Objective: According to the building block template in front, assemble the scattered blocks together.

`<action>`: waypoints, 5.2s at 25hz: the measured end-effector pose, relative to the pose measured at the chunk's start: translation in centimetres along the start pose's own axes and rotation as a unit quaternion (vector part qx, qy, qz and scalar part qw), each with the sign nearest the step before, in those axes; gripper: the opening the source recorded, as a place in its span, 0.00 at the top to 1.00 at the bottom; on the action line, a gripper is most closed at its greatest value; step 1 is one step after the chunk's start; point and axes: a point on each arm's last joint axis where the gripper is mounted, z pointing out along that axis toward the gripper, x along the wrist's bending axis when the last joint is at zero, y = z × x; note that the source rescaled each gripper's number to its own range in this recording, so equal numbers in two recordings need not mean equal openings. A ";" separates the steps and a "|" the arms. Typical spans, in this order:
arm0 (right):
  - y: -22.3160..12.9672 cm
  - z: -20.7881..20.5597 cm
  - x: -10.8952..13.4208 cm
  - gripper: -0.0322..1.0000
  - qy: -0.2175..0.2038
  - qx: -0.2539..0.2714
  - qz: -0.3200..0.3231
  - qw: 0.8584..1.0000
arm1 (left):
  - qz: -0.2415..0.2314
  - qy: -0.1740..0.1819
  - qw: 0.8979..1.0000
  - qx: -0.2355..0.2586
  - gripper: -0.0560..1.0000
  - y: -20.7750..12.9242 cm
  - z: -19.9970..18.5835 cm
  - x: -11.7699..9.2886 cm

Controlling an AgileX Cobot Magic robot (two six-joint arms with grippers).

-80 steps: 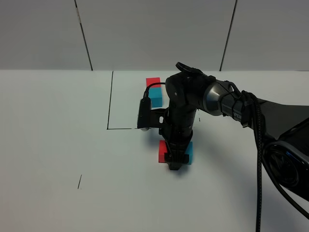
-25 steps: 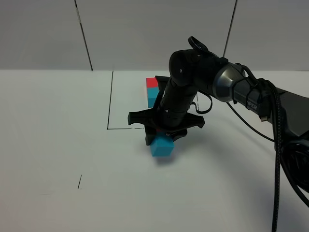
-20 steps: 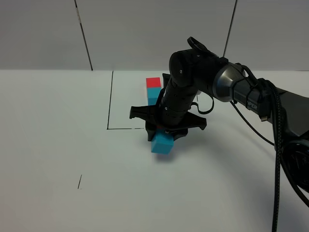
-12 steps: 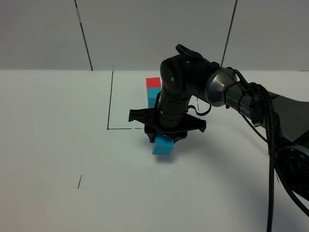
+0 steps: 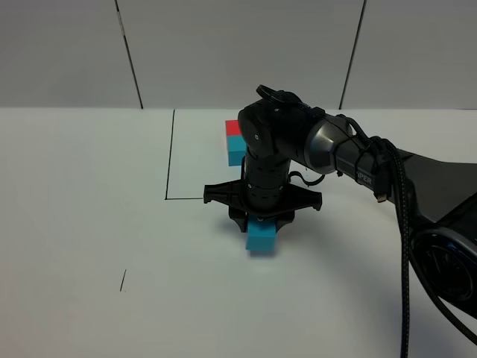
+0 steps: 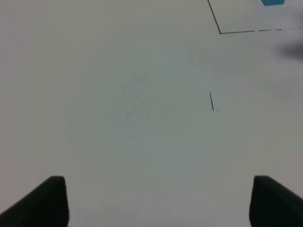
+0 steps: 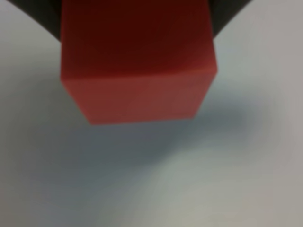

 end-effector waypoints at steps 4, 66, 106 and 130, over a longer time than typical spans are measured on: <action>0.1 0.0 -0.2 0.97 -0.008 -0.004 -0.005 1.000 | 0.000 0.001 1.000 0.000 0.35 0.0 0.0 0.0; -1.1 3.5 1.0 0.01 -0.010 0.034 -0.044 0.998 | 0.001 0.002 1.000 0.000 0.35 0.0 0.0 0.0; -1.8 -18.7 -26.8 0.00 0.047 -0.097 0.121 0.987 | 0.001 0.002 1.000 0.000 0.35 0.0 0.0 0.0; -29.2 -22.2 -26.0 0.00 -0.024 -0.301 0.145 0.942 | 0.001 0.002 1.000 0.000 0.35 0.0 0.0 0.0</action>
